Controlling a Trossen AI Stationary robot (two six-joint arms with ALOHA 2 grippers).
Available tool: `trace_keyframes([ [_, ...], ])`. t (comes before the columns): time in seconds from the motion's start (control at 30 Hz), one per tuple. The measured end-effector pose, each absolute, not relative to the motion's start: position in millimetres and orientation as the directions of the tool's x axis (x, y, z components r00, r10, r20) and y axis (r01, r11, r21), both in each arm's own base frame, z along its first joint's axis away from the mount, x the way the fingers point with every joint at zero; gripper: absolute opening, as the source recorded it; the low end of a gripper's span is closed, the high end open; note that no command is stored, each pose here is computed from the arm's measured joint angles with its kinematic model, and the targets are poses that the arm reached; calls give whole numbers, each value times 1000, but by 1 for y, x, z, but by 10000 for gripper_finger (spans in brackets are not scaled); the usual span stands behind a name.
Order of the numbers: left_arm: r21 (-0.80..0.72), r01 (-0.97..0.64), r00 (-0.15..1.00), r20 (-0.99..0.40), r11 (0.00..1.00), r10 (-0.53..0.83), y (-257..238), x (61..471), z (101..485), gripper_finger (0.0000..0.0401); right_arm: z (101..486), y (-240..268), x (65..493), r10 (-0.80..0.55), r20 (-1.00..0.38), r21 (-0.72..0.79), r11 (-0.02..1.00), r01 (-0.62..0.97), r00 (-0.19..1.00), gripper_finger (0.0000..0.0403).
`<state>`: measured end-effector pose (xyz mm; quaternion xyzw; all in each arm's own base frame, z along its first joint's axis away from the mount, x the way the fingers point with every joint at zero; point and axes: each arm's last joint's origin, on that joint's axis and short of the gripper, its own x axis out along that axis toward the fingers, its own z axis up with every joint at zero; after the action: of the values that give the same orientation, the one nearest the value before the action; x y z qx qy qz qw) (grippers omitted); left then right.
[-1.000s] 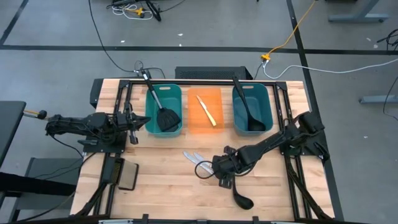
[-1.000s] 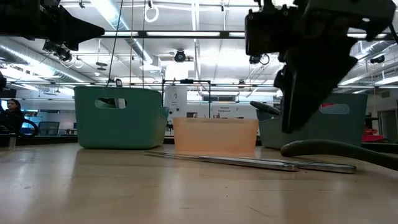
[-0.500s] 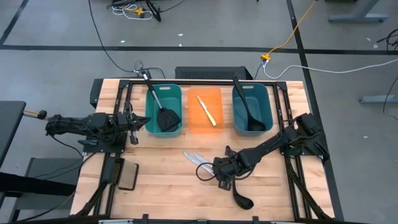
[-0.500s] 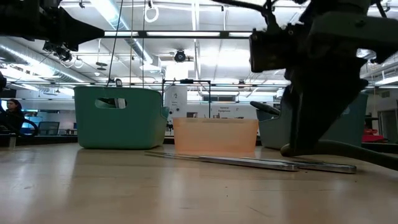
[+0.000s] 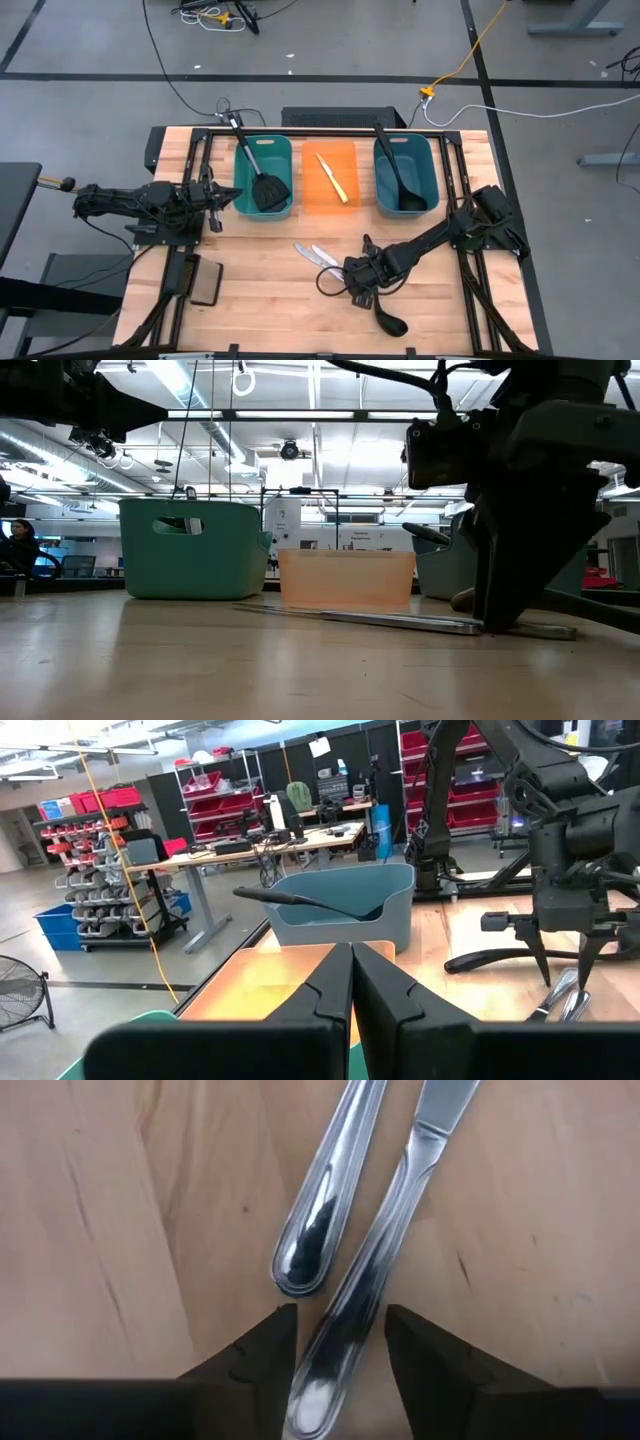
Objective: Pick & Place Kitchen Items
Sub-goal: Put the top silver knife into the orange bin
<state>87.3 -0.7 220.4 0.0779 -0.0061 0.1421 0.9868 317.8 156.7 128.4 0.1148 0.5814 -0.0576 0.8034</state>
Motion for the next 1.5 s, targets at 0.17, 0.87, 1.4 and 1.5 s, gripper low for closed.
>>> trace_keyframes([
  [0.17, 155, -280, 960, 29, 947, 279, -1, 87, 220, 16, 116, 159, 316, -15, -958, 54, 971, 231, 287, 136],
  [0.87, 140, -280, 960, 24, 950, 280, -1, 87, 219, 16, 122, 154, 315, -50, -949, 30, 968, 250, 310, 53],
  [1.4, 137, -280, 960, 24, 950, 279, -1, 87, 219, 16, 141, 148, 312, -100, -928, -3, 965, 262, 360, 12],
  [1.5, 138, -280, 960, 24, 950, 279, -1, 87, 219, 16, 141, 147, 313, -96, -928, 3, 964, 266, 360, 18],
])
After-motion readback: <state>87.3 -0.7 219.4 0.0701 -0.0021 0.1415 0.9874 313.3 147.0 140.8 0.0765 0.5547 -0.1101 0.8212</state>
